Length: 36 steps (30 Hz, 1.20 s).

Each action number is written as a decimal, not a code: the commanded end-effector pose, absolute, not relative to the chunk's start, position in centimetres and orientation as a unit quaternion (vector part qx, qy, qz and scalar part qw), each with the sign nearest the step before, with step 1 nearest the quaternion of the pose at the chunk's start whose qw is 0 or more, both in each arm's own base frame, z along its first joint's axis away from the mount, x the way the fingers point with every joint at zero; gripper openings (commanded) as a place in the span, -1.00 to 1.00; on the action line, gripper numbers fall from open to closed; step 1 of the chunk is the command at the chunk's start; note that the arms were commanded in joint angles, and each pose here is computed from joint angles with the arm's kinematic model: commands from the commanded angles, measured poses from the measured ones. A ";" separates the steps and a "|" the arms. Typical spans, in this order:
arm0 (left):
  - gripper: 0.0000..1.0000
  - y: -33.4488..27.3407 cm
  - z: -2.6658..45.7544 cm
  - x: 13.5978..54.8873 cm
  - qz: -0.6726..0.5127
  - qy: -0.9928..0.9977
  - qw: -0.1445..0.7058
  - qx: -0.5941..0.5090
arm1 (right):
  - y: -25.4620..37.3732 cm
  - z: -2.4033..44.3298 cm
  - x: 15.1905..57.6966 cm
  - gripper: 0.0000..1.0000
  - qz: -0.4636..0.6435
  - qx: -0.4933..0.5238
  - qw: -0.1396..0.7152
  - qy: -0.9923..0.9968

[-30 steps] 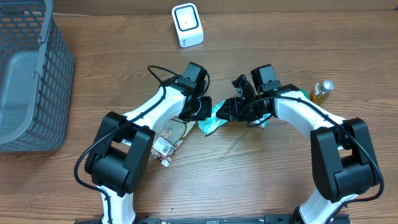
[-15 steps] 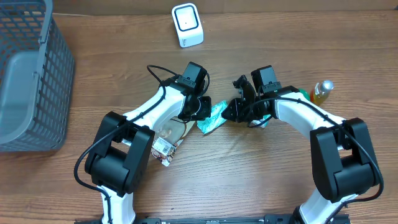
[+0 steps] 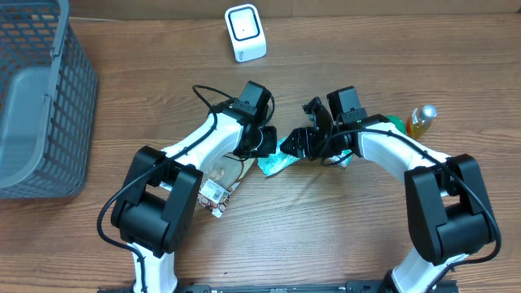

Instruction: Scan the item barcode

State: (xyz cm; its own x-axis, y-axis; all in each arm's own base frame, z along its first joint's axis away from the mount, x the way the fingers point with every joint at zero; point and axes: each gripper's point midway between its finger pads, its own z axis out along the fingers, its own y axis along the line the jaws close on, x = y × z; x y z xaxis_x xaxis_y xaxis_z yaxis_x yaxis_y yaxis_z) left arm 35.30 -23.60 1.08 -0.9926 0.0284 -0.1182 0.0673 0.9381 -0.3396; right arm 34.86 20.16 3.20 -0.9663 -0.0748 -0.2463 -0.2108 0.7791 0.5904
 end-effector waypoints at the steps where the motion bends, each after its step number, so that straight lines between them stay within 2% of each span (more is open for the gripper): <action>1: -0.87 -22.7 -0.9 34.8 -0.148 0.988 0.042 0.015 | 19.6 3.1 35.2 0.22 0.303 -0.043 0.110 0.946; 5: -0.87 -22.7 -0.9 34.8 -0.148 0.988 0.042 0.015 | 19.6 3.0 35.1 -0.07 0.303 -0.043 0.108 0.946; 10: -0.86 -22.7 -0.9 34.8 -0.148 0.988 0.042 0.015 | 19.5 3.0 35.0 -0.56 0.303 -0.042 0.104 0.946; 15: -0.82 -22.7 -0.9 34.8 -0.148 0.988 0.041 0.015 | 19.5 2.9 34.8 -0.85 0.302 -0.041 0.101 0.947; 18: -0.80 -22.7 -0.9 34.8 -0.148 0.988 0.041 0.015 | 19.5 2.9 34.8 -0.92 0.302 -0.041 0.101 0.947; 24: -0.80 -23.2 -0.7 35.1 -0.163 0.986 0.044 0.015 | 19.5 2.9 34.8 -0.92 0.302 -0.041 0.101 0.947; 30: -0.60 -24.1 3.2 37.5 -0.231 0.972 0.041 0.004 | 19.5 2.9 34.9 -0.92 0.302 -0.042 0.103 0.947; 36: -0.61 -22.2 5.6 38.1 -0.217 0.975 0.032 0.033 | 19.5 2.9 34.8 -0.92 0.301 -0.043 0.102 0.947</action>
